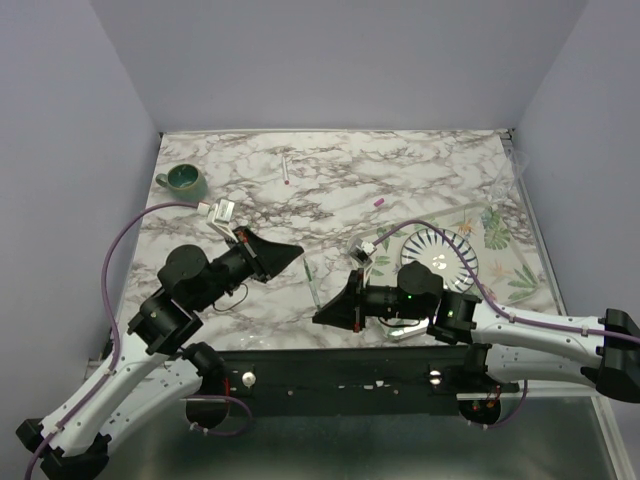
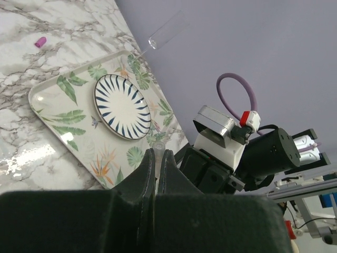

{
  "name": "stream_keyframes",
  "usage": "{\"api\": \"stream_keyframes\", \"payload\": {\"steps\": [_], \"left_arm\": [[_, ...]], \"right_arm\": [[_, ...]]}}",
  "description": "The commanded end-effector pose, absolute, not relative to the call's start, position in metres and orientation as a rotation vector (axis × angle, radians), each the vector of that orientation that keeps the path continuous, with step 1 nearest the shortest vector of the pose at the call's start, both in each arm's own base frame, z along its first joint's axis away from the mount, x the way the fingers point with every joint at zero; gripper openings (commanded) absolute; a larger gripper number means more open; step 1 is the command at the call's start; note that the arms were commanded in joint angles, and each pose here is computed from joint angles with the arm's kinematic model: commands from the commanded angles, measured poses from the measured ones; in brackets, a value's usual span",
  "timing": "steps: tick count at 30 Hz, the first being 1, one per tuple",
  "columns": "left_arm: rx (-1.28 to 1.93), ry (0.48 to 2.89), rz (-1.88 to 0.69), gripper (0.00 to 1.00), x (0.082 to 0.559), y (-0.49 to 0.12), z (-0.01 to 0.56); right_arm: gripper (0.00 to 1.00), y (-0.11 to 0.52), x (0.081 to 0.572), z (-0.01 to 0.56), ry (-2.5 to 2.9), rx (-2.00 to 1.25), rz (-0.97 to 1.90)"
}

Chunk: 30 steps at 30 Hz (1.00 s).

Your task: Insert the pens into the pen caps

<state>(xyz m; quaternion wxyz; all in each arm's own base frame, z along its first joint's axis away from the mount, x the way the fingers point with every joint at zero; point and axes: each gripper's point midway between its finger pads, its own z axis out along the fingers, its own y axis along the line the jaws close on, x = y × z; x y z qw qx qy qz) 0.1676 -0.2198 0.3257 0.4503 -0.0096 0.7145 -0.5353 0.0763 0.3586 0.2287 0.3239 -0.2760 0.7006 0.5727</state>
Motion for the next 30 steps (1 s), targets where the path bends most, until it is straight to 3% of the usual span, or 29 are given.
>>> {"api": "stream_keyframes", "payload": {"steps": [1, 19, 30], "left_arm": [[0.035, 1.752, -1.404, 0.00, 0.159, -0.230, 0.330], [0.149, 1.886, -1.357, 0.00, 0.145, -0.232, 0.298], [0.168, 1.866, -1.398, 0.00, 0.143, -0.236, 0.309]], "right_arm": [[0.01, 0.360, 0.077, 0.237, 1.819, -0.733, 1.490], [0.01, 0.349, 0.096, 0.258, 1.792, -0.687, 1.353], [0.01, 0.346, 0.100, 0.258, 1.788, -0.676, 1.325]]}}
